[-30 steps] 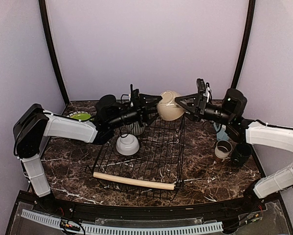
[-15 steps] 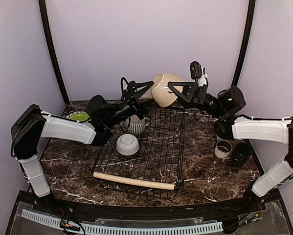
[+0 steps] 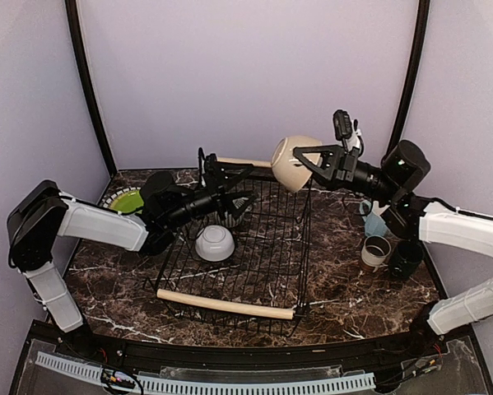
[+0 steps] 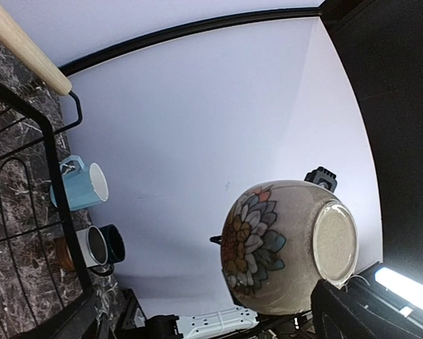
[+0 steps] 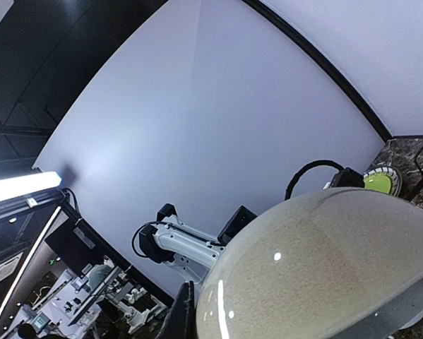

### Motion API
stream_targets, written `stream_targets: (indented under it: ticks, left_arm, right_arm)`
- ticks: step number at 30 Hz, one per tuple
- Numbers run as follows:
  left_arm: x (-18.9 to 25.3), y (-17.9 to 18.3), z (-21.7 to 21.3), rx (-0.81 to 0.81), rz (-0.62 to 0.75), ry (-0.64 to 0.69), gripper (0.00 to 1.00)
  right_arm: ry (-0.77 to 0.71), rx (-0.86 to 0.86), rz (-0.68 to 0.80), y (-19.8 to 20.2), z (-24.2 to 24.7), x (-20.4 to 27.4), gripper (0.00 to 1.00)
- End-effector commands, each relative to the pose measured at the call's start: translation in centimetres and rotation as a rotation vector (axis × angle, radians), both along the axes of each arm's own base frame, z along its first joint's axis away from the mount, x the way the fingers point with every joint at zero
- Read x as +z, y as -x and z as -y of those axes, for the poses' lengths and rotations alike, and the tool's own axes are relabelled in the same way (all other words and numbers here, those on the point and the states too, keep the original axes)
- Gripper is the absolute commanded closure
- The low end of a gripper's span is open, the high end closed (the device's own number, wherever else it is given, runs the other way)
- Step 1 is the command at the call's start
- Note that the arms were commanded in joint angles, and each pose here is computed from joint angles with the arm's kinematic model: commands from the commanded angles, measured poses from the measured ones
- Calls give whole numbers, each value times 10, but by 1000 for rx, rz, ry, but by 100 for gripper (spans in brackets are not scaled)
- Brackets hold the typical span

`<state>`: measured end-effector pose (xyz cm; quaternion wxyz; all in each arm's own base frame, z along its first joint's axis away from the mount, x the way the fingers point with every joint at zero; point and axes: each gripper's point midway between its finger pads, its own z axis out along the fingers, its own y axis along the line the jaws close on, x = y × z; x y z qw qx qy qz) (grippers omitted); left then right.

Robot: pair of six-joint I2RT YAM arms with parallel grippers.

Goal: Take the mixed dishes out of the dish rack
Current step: Pass from the left arm to the right, then place the bowl at the center of the board.

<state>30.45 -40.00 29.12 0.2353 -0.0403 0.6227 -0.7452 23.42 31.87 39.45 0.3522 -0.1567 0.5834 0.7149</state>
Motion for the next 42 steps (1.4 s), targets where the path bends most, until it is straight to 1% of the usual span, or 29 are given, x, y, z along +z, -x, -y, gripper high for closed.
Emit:
stream_targets:
  ticks: [1,4,7,11,15,19,24,27,32,36,42]
  left_arm:
    - [3,4,-19,49,108,-141,1]
    - [3,5,-31,79,135,-221,1]
    - [5,9,-46,125,197,-345,1]
    - [6,12,-67,188,250,-481,1]
    - [7,14,-85,250,286,-575,1]
    - [9,15,-93,276,300,-614,1]
    - [8,17,-95,273,294,-618,1]
    - [4,18,-96,270,283,-623,1]
    - [0,21,-98,265,270,-628,1]
    - [-2,23,-100,262,259,-632,1]
    - [-6,26,-104,261,241,-637,1]
  right_arm:
    - [113,-208,97,-5,28,5,100]
    - [317,-393,98,-18,52,-20,100]
    - [506,-508,68,-25,76,-51,100]
    - [700,-525,17,-22,91,-94,100]
    - [866,-542,-26,-24,105,-128,100]
    - [1041,-597,-85,-36,121,-153,100]
    - [1218,-595,-135,-51,125,-188,100]
    - [1293,-584,-126,-62,123,-210,100]
    - [1376,-609,-89,-88,123,-223,100]
    - [1395,-606,-134,-108,130,-237,100]
    - [1464,-562,-208,-127,132,-271,100]
